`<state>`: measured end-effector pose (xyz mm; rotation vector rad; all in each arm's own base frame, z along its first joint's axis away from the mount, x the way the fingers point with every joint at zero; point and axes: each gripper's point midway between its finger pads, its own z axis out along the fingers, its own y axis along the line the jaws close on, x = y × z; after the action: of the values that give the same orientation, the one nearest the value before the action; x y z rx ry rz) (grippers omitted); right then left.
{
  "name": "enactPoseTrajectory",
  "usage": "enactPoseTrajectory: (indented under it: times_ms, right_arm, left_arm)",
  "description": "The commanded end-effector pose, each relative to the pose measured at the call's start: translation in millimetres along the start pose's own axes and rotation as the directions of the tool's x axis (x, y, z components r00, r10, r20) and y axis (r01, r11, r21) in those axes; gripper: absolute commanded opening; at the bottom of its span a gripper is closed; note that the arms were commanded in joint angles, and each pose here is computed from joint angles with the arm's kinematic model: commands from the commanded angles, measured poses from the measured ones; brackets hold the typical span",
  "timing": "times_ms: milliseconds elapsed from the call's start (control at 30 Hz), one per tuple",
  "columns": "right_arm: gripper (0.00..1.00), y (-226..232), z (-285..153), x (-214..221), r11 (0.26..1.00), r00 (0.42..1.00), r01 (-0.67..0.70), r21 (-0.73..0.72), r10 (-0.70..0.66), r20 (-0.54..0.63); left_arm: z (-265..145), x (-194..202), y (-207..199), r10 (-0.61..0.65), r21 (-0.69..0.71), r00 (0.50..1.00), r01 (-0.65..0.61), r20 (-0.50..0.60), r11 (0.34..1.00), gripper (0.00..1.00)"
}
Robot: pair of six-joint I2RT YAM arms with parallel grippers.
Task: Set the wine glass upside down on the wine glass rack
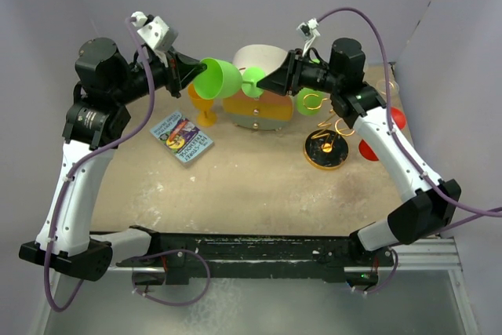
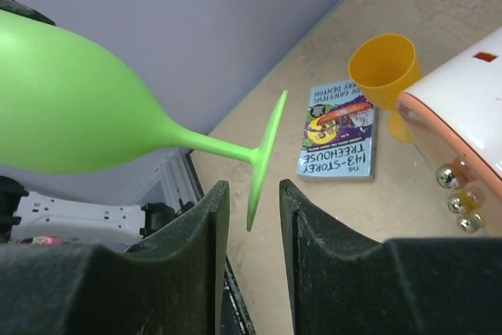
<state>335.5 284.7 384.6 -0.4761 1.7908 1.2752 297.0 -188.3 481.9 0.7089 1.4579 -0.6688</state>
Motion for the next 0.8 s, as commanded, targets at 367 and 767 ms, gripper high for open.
enactPoseTrajectory:
  times_ms: [367, 767]
  right_arm:
    - [0.06, 14, 8, -11, 0.997, 0.999, -0.027, -0.071, 0.03, 0.04]
    - [0.0, 12, -21, -38, 0.986, 0.983, 0.148, 0.073, -0.155, 0.102]
  left_arm:
    - [-3, -20, -1, 0.046, 0.0, 0.997, -0.046, 0.066, 0.999, 0.0]
    - [-21, -9, -9, 0.061, -0.012, 0.998, -0.06, 0.031, 0.998, 0.53]
